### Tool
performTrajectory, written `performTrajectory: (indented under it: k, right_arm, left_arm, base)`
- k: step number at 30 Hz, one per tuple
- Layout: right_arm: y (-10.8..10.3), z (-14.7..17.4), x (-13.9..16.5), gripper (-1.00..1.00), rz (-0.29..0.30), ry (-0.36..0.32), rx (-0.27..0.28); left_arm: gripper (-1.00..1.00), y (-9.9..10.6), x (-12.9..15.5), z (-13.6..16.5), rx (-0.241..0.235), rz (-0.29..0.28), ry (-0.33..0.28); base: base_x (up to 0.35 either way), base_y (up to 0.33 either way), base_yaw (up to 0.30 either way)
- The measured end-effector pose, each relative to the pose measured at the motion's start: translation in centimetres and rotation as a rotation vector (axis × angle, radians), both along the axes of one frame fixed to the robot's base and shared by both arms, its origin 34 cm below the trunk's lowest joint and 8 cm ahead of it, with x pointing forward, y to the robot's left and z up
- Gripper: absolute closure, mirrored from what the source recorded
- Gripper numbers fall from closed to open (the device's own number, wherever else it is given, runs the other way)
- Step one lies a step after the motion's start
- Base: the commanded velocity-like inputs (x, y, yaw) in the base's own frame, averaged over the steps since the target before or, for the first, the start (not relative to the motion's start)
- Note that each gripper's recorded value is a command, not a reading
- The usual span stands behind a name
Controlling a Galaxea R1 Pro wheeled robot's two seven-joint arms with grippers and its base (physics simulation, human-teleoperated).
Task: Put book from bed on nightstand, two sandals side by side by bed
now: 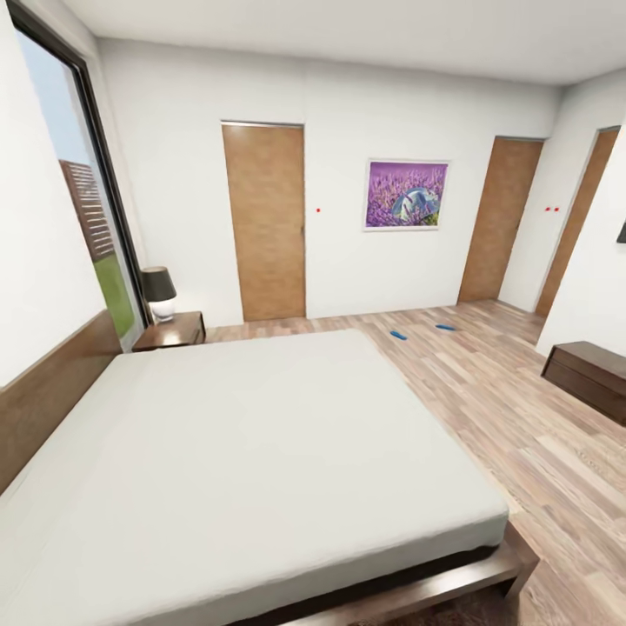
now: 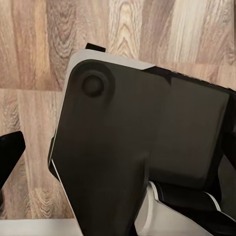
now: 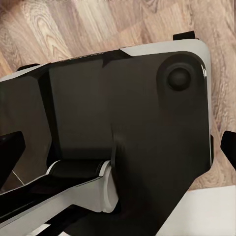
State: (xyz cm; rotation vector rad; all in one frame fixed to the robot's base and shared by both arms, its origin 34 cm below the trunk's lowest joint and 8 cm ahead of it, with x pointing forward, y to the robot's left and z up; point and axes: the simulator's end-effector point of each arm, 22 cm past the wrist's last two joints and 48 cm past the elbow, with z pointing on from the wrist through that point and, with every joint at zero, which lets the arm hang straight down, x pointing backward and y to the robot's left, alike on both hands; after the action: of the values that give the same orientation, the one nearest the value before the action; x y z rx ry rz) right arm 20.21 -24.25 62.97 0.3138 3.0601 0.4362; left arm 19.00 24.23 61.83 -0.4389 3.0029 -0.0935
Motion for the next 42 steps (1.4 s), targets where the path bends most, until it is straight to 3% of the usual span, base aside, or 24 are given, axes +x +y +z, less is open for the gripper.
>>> performTrajectory:
  k: [15, 42]
  right_arm:
    - [0.0, 0.0, 0.0, -1.00, 0.000, 0.000, -0.001]
    - [0.0, 0.0, 0.0, -1.00, 0.000, 0.000, 0.000]
  left_arm:
    - [-1.00, -1.1, 0.0, 0.0, -0.015, -0.003, 0.000]
    - [-1.00, -1.3, 0.1, 0.0, -0.017, -0.003, -0.001]
  base:
    - [0.000, 0.000, -0.263]
    - [0.000, 0.000, -0.263]
